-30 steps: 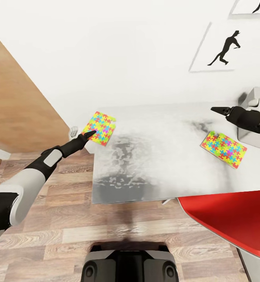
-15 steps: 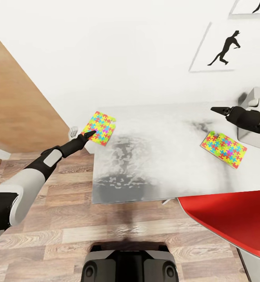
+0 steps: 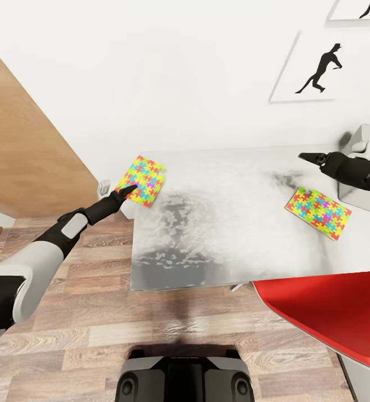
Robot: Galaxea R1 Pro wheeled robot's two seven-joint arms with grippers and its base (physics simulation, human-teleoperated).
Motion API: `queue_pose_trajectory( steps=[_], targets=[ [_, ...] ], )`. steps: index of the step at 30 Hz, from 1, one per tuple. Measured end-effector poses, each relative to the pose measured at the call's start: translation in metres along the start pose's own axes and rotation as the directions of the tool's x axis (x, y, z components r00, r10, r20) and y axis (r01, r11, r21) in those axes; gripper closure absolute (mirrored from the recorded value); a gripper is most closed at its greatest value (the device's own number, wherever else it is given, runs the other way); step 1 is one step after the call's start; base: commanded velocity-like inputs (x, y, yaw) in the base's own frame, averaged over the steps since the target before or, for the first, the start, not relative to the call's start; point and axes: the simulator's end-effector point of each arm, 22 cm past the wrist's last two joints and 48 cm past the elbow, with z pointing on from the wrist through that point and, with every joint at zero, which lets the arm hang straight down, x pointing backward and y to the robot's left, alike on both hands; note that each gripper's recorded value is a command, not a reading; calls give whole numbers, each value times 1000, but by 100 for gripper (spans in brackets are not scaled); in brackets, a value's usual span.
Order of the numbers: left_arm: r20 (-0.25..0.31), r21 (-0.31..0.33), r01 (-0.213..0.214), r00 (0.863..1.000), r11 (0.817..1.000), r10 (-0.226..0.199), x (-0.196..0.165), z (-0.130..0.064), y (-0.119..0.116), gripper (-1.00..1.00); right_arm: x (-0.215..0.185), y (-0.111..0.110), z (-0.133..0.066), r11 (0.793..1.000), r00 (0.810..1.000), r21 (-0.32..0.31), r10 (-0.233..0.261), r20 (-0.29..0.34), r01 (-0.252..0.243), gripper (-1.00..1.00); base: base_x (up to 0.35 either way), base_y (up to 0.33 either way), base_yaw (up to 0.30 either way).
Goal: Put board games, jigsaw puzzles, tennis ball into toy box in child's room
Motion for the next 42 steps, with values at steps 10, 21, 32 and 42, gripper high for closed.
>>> queue_pose_trajectory(
  steps=[10, 21, 32, 42],
  targets=[
    [-32, 100, 4, 999, 995, -1, -3, 2, -33, 100, -1, 6, 2, 1000, 1000, -9, -11, -2, 11, -100, 0, 0, 0],
    [-67, 199, 41, 997, 979, -28, 3, -9, -68, 100, -3, 11, 4, 1000, 1000, -18, -11, 1, 11, -100, 0, 0, 0],
    [-90, 296, 79, 994, 952, -55, 14, -34, -103, 100, -7, 29, 9, 998, 1000, -50, -23, 4, 23, -100, 0, 0, 0],
    [-84, 347, -12, 995, 938, 44, 27, -51, -145, 100, -14, 44, 11, 996, 999, -85, -40, 12, 41, -100, -58, -70, 0]
  ],
)
